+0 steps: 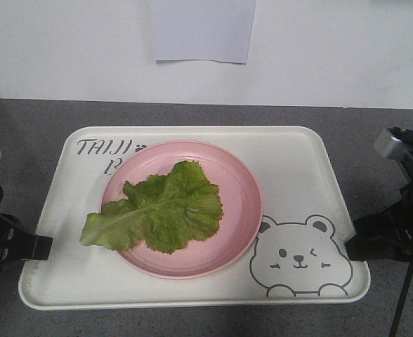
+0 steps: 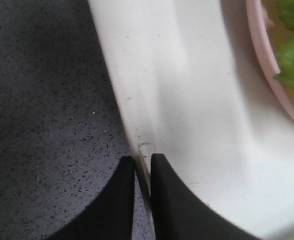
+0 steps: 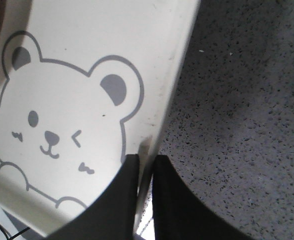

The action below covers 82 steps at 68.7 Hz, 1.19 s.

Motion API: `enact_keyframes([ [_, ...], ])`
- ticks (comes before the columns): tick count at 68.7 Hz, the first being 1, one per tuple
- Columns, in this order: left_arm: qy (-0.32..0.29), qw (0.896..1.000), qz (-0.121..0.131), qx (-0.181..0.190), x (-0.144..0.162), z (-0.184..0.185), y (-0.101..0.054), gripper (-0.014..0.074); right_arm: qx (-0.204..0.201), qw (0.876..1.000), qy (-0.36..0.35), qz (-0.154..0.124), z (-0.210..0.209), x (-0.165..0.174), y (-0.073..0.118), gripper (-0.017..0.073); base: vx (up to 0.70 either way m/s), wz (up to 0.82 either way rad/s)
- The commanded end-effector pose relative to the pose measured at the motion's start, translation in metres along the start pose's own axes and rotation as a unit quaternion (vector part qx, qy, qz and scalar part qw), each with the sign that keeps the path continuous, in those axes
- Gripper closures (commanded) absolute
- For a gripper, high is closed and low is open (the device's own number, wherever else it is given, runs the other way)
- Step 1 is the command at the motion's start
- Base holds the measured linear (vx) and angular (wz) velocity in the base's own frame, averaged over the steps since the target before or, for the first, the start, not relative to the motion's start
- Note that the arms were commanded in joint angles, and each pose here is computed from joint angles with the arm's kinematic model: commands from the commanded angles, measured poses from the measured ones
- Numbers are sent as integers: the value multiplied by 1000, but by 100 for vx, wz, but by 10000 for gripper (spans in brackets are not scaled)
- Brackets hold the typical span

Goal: Transfer vegetables to tray and serve
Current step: 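Carry the tray with both grippers as the base drives to the stove counter, then lower the tray onto the counter with both grippers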

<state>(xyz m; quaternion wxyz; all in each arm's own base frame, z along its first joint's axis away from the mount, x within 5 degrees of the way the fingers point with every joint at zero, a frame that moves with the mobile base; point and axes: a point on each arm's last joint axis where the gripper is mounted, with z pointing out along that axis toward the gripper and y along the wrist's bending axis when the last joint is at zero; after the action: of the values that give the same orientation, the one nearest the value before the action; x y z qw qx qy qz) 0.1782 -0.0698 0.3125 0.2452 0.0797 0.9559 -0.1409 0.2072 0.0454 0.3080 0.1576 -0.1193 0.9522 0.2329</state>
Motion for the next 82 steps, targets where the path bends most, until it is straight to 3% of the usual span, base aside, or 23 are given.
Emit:
enact_keyframes([
  [1, -57, 998, 13, 23, -10, -10, -8, 599, -39, 999, -13, -32, -11, 0, 16, 562, 0, 0],
  [26, -60, 998, 24, 21, -12, -10, -7, 599, -34, 999, -3, -33, -10, 1, 14, 562, 0, 0],
  [45, -36, 998, 43, 12, -24, 19, -4, 599, 6, 999, 13, 29, 1, -5, 0, 562, 0, 0],
  [82, 13, 999, 45, -8, -41, 91, 7, 599, 30, 996, 52, 62, 45, -25, -33, 561, 0, 0],
])
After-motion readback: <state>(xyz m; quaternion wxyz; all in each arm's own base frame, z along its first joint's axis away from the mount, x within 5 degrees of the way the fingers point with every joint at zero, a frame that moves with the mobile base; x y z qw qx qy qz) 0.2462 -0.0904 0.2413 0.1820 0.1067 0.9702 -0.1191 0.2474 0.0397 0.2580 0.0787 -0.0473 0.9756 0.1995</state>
